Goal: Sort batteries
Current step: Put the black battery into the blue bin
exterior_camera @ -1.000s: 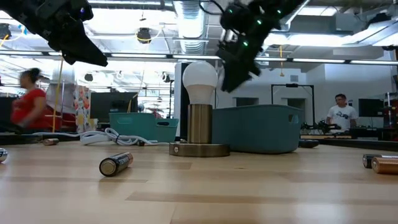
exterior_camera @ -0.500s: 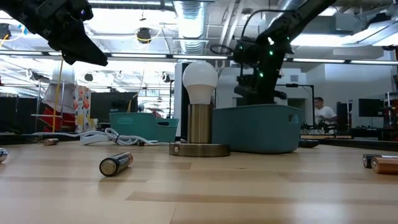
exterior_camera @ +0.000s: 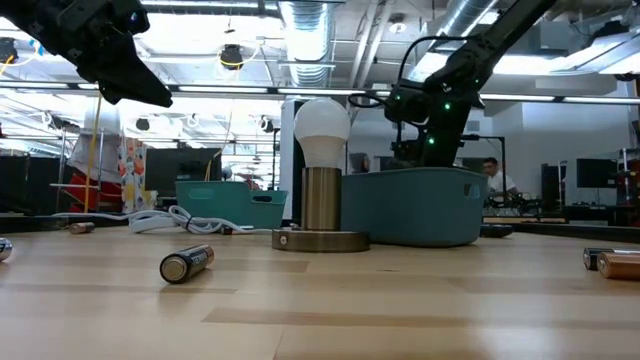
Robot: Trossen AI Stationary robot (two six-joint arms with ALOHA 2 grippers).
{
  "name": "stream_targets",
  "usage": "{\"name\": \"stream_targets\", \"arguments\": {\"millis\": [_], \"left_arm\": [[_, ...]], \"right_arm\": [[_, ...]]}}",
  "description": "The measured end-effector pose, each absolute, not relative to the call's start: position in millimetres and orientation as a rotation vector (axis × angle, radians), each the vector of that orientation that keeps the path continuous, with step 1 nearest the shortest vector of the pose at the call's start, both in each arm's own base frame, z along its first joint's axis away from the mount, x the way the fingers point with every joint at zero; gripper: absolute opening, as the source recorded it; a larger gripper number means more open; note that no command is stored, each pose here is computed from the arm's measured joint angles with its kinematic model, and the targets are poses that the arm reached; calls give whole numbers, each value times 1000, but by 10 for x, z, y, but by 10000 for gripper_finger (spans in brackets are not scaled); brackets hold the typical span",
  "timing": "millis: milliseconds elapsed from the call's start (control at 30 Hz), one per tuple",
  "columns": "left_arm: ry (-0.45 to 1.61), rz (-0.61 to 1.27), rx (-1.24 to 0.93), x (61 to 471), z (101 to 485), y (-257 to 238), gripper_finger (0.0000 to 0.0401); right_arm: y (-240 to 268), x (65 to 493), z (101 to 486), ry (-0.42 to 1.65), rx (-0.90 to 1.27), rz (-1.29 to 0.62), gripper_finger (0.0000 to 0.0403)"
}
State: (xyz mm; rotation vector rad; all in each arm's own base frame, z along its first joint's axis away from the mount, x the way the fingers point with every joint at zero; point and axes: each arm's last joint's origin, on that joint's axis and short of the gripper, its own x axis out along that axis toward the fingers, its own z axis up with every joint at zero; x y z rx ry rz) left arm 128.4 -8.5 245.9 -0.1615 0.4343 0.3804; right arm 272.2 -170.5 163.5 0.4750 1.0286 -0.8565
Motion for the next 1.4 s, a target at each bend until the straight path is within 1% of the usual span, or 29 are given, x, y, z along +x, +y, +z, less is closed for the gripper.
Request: {"name": "stream_targets", "arguments": {"millis": [133, 433, 633, 800, 900, 1033, 1133, 1400], "left_arm": [[440, 367, -139, 1285, 2459, -87, 93], [443, 326, -69, 1294, 2472, -94, 93], [272, 296, 116, 1372, 2663, -87, 93], [128, 345, 219, 1406, 2830, -19, 93], [72, 413, 182, 1408, 2888, 68, 93], [30, 535, -15, 1392, 2889, 216, 93], [-3, 586, -118, 1379, 2890, 286, 93], [6, 640, -132, 1361, 2874, 362, 93]], "right_arm": [[-1698, 2707, 1590, 1019, 472, -854, 212], [-1719, 2774, 1627, 959, 414, -818, 209], [-1765, 2851, 1686, 874, 333, -782, 209], [-1785, 2884, 1717, 828, 314, -777, 209], [-1777, 2872, 1706, 836, 348, -793, 209], [-1743, 2819, 1660, 893, 423, -816, 209], [-1734, 2821, 1656, 884, 477, -799, 209], [-1783, 2772, 1612, 892, 575, -819, 209]]}}
